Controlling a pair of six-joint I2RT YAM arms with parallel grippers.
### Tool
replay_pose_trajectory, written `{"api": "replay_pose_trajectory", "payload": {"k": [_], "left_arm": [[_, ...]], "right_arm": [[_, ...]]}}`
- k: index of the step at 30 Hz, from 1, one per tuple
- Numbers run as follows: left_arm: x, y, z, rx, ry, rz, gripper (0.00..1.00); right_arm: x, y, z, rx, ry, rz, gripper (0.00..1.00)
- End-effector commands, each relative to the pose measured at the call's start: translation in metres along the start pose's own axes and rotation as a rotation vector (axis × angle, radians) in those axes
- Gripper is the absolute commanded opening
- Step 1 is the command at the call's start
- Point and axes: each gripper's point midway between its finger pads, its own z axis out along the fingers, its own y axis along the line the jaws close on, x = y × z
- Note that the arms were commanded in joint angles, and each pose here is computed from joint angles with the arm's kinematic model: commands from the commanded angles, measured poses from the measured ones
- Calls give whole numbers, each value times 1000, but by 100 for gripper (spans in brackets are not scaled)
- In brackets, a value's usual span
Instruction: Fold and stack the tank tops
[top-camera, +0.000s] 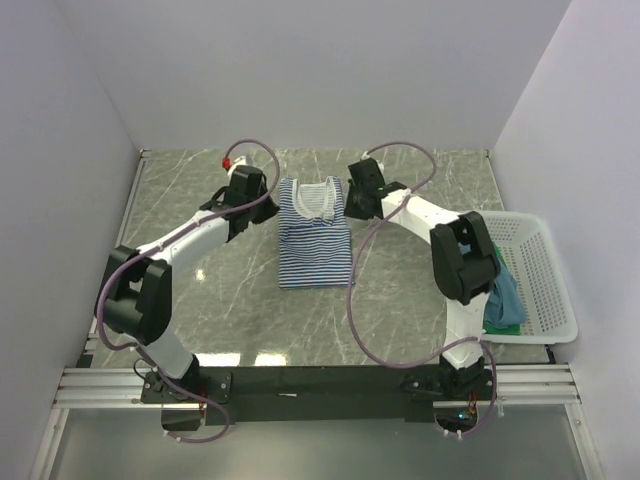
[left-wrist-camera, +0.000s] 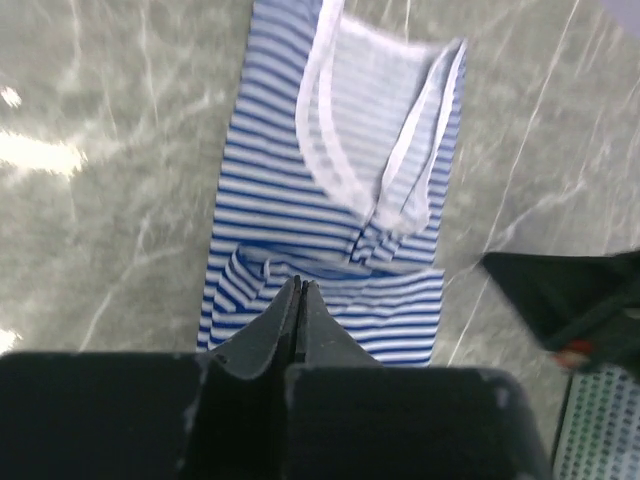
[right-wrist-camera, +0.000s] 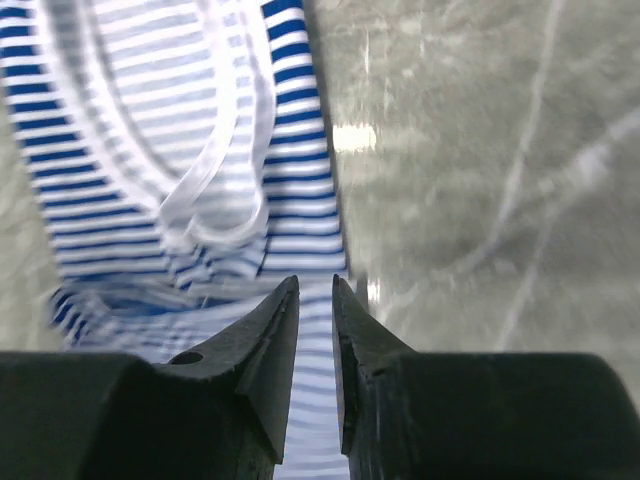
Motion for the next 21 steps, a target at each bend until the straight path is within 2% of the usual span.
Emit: {"api": "replay_pose_trajectory", "payload": {"k": [1, 8, 14, 21], "left_arm": [[36, 5, 0, 8, 75, 7, 1], [63, 8, 17, 16, 149, 20, 1], [71, 11, 43, -4, 174, 33, 1], [50, 25, 68, -62, 134, 9, 1]], "right_arm": [[-27, 13, -50, -54, -110, 33, 27], [51, 28, -79, -117, -31, -16, 27], [114, 28, -83, -158, 42, -31, 27], [164, -1, -70, -117, 126, -23, 27]]}}
